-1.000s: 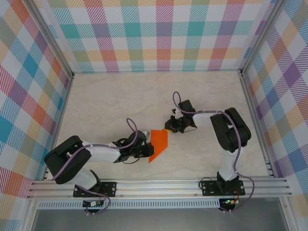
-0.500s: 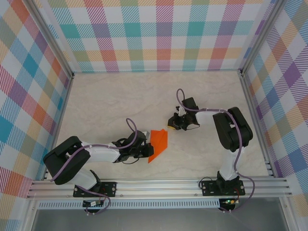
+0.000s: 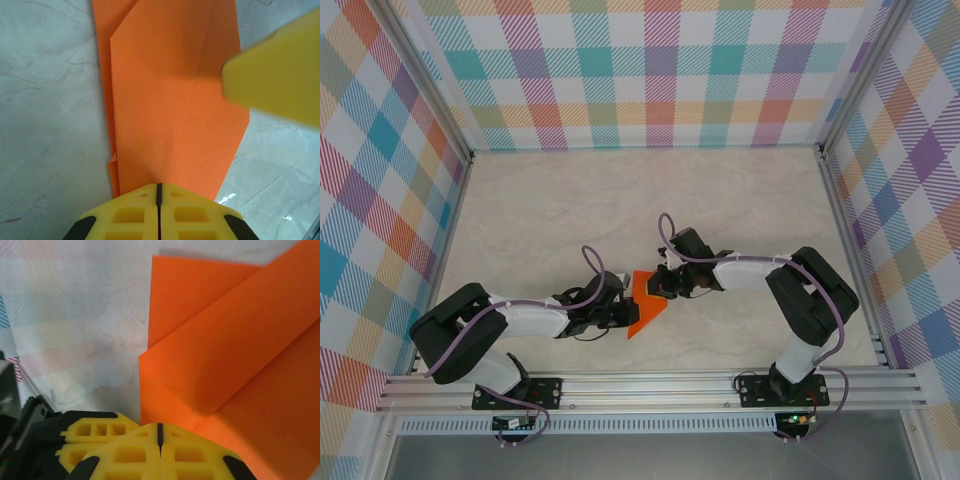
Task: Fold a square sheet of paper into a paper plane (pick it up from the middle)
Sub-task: Fourth fold the wing at the center of the table.
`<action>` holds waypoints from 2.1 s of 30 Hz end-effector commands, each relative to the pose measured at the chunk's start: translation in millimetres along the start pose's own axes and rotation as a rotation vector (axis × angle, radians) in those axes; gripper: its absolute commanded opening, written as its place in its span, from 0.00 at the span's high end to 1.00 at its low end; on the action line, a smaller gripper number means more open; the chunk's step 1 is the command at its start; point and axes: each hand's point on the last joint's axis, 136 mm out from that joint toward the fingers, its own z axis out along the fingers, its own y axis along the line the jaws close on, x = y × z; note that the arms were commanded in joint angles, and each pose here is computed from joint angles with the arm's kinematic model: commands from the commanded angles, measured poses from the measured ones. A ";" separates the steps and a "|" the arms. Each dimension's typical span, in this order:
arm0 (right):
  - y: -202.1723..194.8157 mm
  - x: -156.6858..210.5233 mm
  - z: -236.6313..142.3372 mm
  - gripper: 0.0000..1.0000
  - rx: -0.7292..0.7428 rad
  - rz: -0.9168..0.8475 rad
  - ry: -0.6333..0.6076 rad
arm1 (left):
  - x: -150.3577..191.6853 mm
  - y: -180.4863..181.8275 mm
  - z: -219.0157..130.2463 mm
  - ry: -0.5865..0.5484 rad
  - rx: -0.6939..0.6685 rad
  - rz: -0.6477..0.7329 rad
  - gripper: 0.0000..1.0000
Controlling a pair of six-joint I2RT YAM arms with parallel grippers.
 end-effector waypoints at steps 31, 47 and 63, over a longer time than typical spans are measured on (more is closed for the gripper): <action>-11.9 55.3 41.3 1.00 0.049 0.025 0.127 | 48.0 59.9 -3.6 0.148 -0.223 -0.026 0.94; -20.8 11.2 25.2 1.00 0.181 -0.006 0.009 | 49.7 62.1 -7.9 0.150 -0.233 -0.015 0.94; 3.2 -12.4 14.2 0.97 0.008 0.004 0.000 | 47.9 59.9 -7.9 0.146 -0.224 -0.013 0.94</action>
